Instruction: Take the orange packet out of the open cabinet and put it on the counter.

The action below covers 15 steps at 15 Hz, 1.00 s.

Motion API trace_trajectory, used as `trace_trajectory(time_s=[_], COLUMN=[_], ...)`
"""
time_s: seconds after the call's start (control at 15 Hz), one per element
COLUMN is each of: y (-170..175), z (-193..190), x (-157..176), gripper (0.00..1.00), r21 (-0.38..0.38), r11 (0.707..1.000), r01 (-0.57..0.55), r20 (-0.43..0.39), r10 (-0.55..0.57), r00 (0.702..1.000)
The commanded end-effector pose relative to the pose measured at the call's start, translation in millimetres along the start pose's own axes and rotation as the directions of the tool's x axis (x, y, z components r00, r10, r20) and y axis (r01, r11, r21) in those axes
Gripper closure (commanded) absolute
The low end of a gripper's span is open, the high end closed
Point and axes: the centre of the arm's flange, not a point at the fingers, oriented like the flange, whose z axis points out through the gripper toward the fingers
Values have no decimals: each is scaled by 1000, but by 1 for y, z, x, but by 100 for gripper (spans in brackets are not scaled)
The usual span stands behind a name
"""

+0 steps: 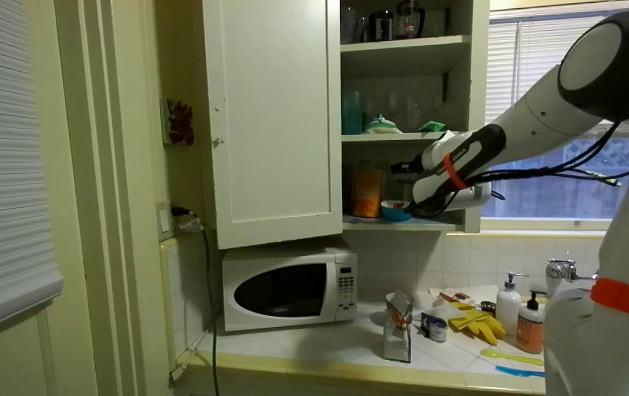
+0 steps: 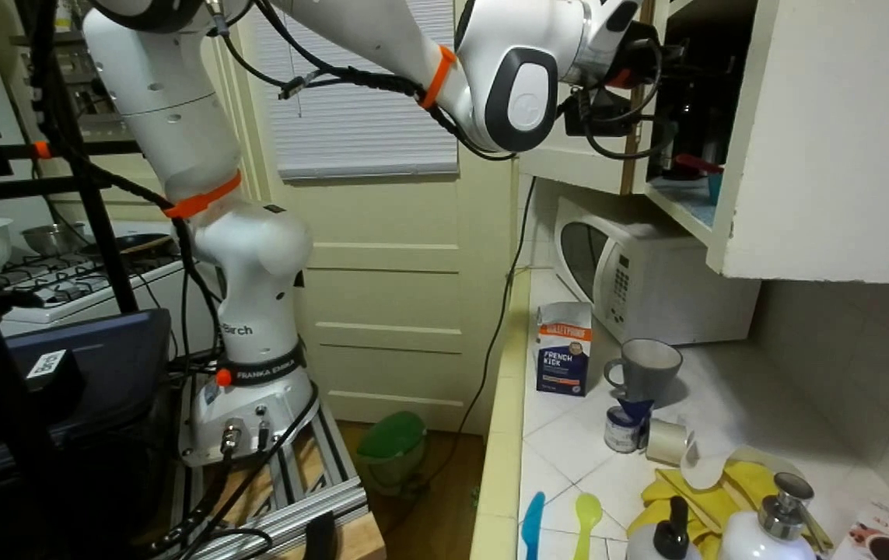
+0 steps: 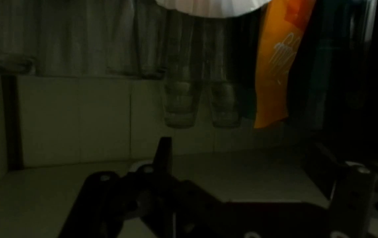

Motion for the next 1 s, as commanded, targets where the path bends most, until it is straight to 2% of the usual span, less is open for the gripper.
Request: trace_trajectory(time_s=[0.0, 0.27, 0.53, 0.93], y=[-2, -1, 2, 3], z=[4, 9, 20, 51], x=[-9, -13, -19, -11], gripper=[0, 0, 0, 0], r21=[43, 60, 67, 66], r11=[999, 998, 997, 997], r01=[19, 0, -23, -36], r20=[-116, -169, -146, -106], r10=[-14, 10, 33, 43], r00=[993, 985, 989, 993])
